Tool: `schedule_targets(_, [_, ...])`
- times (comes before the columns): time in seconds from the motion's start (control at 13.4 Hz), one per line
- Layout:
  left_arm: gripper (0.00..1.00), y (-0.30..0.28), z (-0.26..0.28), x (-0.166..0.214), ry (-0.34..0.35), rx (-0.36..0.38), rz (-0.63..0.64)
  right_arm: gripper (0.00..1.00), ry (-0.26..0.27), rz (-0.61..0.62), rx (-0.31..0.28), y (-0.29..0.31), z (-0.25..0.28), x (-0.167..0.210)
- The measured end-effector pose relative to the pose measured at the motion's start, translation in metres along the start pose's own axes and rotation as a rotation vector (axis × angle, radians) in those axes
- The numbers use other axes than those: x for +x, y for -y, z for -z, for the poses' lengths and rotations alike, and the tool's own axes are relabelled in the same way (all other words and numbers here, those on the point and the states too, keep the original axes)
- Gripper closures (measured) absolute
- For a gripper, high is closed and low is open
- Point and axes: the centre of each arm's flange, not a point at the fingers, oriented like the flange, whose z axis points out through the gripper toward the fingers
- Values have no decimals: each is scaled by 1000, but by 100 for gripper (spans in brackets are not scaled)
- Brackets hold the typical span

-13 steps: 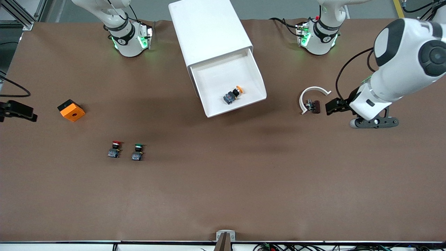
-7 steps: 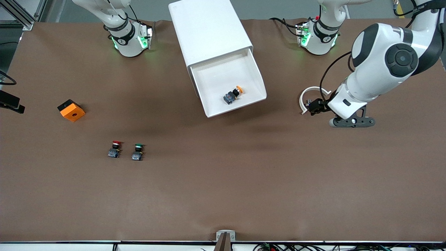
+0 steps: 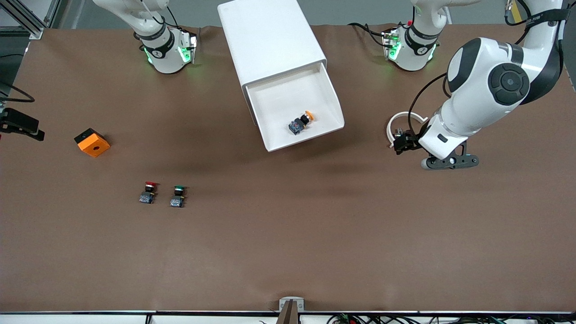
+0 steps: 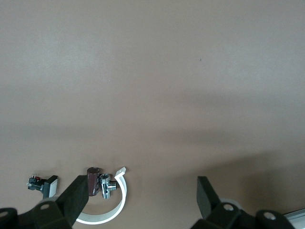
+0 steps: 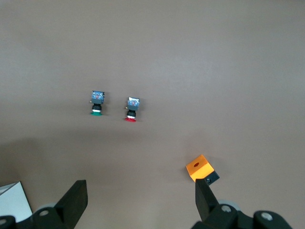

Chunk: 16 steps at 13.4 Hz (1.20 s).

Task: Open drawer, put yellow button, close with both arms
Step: 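Move the left gripper to the front of the open drawer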

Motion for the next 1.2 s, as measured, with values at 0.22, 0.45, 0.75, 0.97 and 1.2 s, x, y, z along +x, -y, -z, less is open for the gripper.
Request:
schedule_targets(0.22, [0,-1,-7,2,4,3,-4,0,-21,21,-1,14,9,-18])
schedule_targets(0.45, [0,-3,-15,7,-4,-5,-5,0,-14,18,0,13,6,-24])
schedule_targets(0.75, [0,-4,-20,10,-11,-11,-6,0,-3,12,1,10,4,-26])
schedule_targets(0.97, [0,-8,-22,9,-8,-11,-11,0,-4,4,1,6,4,-27])
schedule_targets(1.2, [0,-20,-28,11,-32,-25,1,0,-19,-4,-1,1,5,-26])
